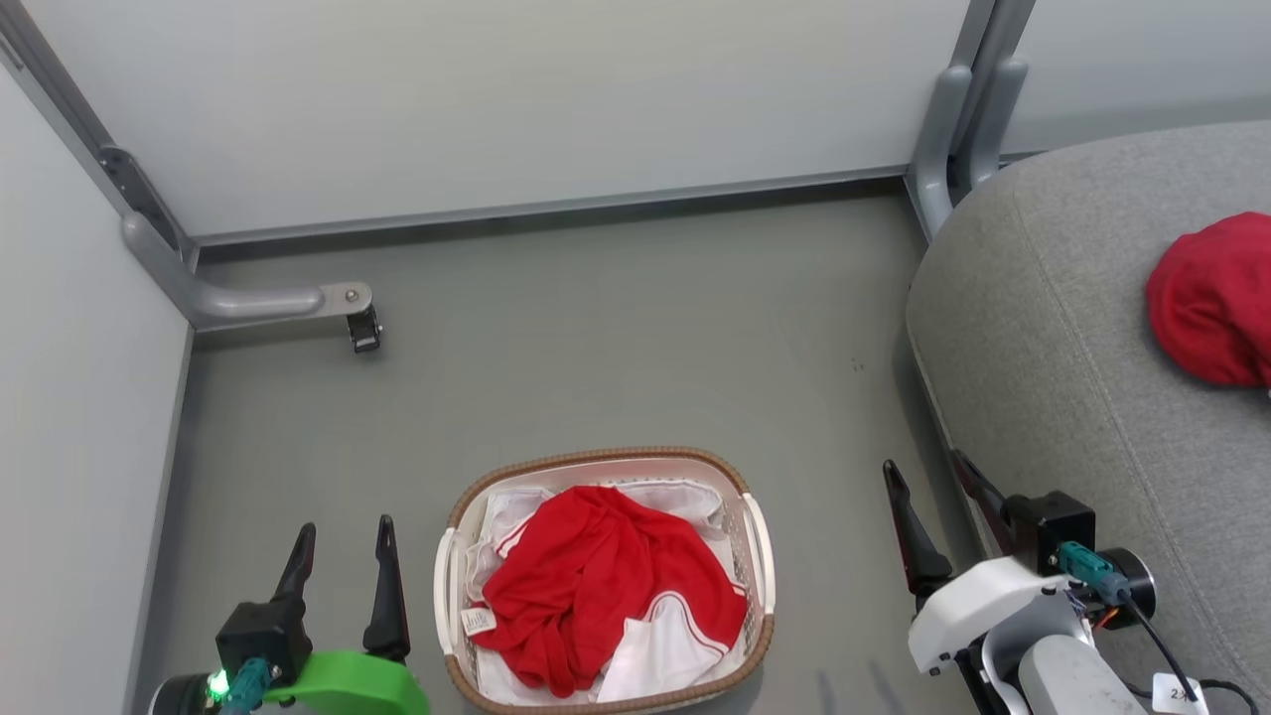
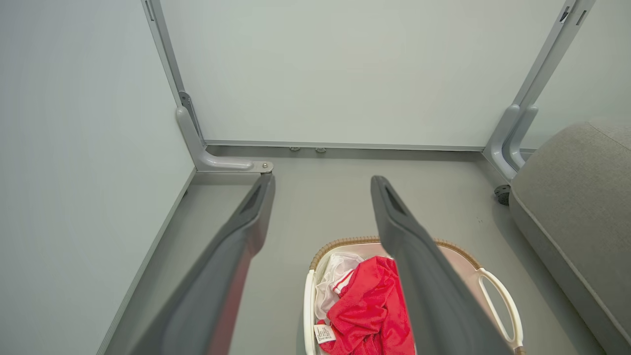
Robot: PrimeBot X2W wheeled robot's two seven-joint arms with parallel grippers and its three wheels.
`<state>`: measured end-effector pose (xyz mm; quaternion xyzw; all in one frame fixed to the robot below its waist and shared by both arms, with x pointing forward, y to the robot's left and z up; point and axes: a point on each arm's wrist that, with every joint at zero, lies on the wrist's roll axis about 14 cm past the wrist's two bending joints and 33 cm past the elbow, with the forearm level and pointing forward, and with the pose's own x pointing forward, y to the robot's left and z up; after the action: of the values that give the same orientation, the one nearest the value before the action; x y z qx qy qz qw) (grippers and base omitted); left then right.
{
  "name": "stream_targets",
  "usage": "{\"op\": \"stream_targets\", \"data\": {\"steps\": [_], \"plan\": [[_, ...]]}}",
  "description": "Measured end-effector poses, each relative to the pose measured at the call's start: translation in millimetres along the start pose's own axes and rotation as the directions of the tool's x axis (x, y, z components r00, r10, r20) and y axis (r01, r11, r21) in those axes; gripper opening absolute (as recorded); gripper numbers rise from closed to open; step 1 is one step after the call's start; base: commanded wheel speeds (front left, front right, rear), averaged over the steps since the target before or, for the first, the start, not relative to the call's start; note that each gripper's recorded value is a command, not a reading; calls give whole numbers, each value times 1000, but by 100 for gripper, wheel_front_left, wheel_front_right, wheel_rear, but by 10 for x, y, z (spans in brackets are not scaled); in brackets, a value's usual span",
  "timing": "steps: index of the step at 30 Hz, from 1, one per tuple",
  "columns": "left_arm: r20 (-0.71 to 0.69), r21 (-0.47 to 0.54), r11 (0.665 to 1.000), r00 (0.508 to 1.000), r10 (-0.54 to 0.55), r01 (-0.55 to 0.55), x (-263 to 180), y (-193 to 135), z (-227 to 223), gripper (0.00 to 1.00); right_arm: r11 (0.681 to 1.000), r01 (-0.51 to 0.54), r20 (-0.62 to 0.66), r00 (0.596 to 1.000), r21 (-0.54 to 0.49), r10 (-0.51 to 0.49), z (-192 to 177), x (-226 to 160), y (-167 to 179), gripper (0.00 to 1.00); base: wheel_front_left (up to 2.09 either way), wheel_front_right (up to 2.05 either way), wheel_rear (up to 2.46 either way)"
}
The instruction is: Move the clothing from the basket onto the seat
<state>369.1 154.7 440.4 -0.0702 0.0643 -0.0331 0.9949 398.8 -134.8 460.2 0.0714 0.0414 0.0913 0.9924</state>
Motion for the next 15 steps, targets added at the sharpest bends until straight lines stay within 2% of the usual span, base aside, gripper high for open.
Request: {"op": "stream_targets", "data": {"steps": [15], "plan": [[-16, -10, 1000, 1000, -15, 15, -67, -46, -58, 100, 1000, 9, -16, 1000, 0, -9, -59, -94, -12, 100, 0, 0, 0]]}}
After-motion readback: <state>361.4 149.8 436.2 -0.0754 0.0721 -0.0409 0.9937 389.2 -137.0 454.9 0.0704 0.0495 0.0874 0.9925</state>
